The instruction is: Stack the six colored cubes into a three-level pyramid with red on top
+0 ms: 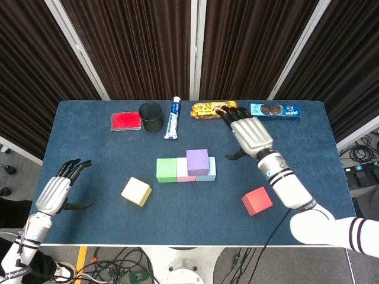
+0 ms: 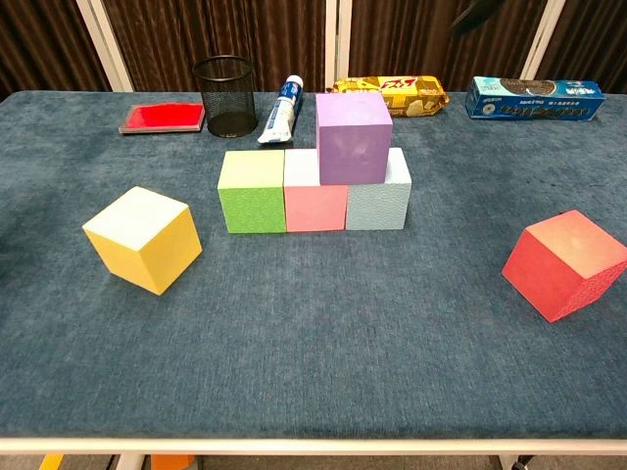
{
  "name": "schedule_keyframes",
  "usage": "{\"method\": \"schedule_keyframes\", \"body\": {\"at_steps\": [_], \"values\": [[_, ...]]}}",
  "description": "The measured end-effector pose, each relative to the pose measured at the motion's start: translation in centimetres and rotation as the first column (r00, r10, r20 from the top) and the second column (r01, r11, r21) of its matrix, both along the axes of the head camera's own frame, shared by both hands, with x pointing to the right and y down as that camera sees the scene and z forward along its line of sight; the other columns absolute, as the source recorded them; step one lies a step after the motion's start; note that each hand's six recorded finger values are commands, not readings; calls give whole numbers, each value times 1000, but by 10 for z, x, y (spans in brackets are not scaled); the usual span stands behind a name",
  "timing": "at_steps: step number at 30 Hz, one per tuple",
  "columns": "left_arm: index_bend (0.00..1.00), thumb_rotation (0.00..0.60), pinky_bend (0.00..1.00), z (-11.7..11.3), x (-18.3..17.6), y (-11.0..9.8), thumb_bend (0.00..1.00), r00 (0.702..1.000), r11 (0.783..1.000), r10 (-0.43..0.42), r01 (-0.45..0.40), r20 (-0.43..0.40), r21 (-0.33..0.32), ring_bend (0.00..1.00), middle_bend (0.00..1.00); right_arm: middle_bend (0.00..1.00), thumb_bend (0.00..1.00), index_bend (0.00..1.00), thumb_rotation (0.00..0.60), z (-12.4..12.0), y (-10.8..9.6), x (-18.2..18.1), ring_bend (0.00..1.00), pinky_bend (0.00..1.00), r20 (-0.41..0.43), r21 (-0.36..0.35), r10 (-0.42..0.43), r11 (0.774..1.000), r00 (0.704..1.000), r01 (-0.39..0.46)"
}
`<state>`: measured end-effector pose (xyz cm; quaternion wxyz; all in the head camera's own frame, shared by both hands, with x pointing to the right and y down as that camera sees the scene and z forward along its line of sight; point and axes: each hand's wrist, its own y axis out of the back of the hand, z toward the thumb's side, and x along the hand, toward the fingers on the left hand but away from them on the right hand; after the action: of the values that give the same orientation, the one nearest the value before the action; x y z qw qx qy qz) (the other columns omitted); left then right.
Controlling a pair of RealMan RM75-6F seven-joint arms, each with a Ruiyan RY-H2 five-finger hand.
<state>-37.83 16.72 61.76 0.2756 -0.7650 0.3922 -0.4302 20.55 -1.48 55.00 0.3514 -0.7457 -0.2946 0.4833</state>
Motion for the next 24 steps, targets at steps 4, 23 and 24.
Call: {"method": "schedule_keyframes", "body": {"at_steps": [4, 23, 24], "values": [[79, 600, 68, 1, 19, -3, 106, 997, 997, 83, -83, 0, 3, 0, 172, 0, 0, 0, 600, -14, -6, 44, 0, 0, 54, 22, 108, 994, 993, -109], [73, 600, 75, 33, 108, -32, 126, 866, 871, 491, -490, 95, -39, 0, 188, 0, 0, 0, 600, -24, -7, 138, 0, 0, 105, 13, 252, 967, 962, -255], [72, 600, 75, 38, 109, -34, 128, 861, 867, 499, -496, 99, -56, 0, 189, 0, 0, 0, 600, -22, -6, 138, 0, 0, 102, 10, 251, 967, 962, -254]]}}
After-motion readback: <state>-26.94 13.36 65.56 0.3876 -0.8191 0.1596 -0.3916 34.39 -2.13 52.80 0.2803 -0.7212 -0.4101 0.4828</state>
